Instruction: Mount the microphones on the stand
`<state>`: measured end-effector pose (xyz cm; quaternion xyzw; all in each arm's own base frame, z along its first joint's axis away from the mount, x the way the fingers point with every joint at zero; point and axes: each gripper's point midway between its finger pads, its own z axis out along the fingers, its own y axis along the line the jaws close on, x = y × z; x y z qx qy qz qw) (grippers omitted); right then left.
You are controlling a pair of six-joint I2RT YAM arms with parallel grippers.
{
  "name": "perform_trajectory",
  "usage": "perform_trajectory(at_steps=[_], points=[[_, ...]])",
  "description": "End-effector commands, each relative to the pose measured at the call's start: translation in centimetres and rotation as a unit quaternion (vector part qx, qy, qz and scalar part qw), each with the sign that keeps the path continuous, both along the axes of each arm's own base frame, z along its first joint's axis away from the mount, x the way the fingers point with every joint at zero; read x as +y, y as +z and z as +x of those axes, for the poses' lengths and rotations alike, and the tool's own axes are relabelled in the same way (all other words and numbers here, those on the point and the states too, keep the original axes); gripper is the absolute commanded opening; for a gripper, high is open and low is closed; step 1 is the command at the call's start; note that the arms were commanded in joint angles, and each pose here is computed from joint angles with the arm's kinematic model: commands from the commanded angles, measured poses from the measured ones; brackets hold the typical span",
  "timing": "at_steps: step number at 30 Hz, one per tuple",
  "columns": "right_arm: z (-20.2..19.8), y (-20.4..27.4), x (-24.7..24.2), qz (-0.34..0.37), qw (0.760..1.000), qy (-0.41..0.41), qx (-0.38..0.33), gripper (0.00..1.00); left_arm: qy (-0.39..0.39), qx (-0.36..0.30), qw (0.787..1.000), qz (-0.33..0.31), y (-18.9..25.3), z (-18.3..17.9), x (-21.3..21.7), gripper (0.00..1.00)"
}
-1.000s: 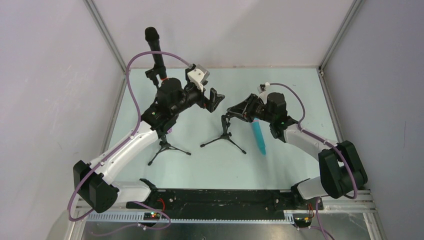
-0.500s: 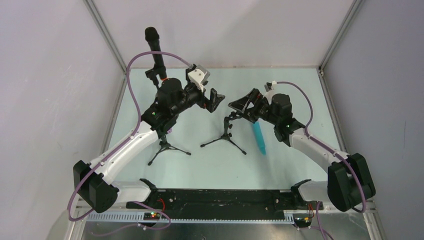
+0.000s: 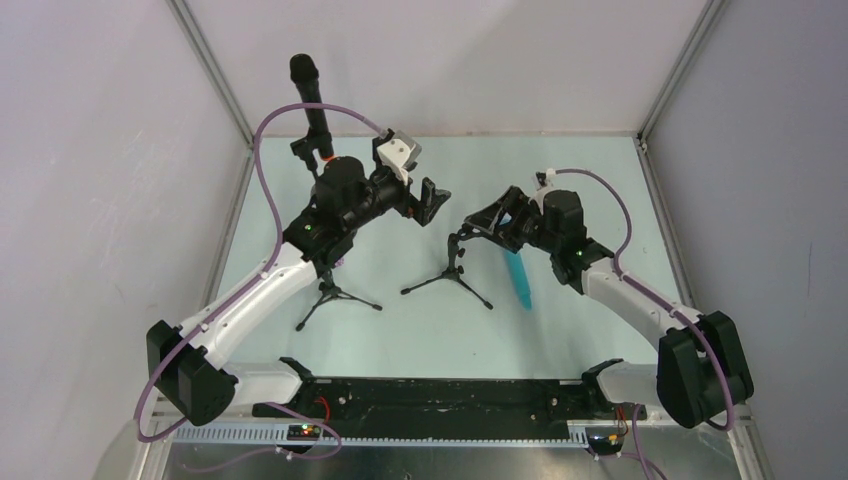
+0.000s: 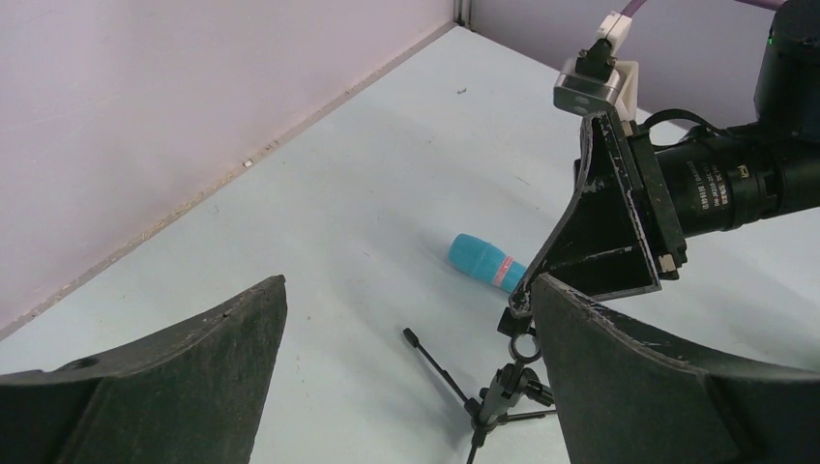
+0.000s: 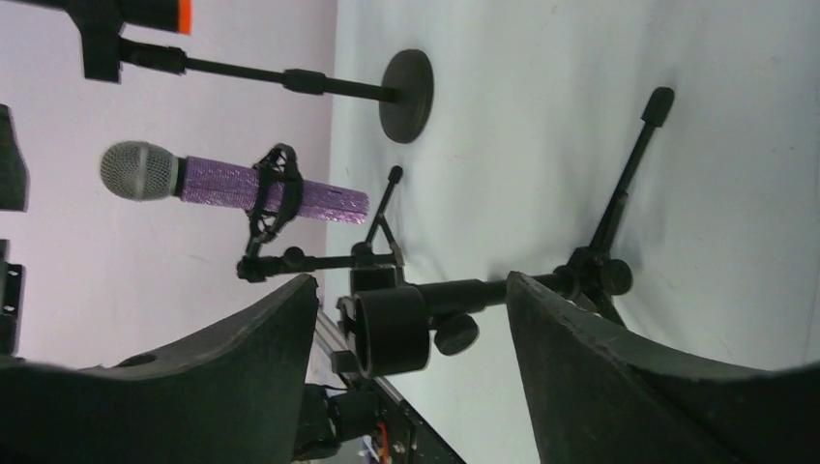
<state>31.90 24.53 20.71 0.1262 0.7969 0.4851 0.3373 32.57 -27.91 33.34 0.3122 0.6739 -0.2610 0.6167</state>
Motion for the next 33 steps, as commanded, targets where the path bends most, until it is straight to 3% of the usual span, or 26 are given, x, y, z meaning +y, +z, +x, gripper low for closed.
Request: perform_trajectory(at_steps=[1, 2, 13, 33], points=[[-0.3, 0.3, -0.8, -0.001, 1.0, -0.006, -0.013, 0.68, 0.001, -0.028, 1.0, -0.003, 1.3, -0.4, 0.3, 1.0], [-0.3, 0.2, -1.0, 0.003, 1.0, -0.008, -0.013, 0.57, 0.001, -0.028, 1.0, -0.003, 1.3, -0.4, 0.3, 1.0], [-1.1, -0.6, -0.7, 0.027, 1.0, 0.01, -0.003, 0.35, 0.0, -0.031, 1.0, -0.001, 1.3, -0.5, 0.2, 1.0], [-3.0, -6.1, -0.7, 0.016, 0.997, -0.033, 0.07, 0.11, -0.001, -0.035, 0.999, 0.0, 1.4, -0.7, 0.2, 1.0]])
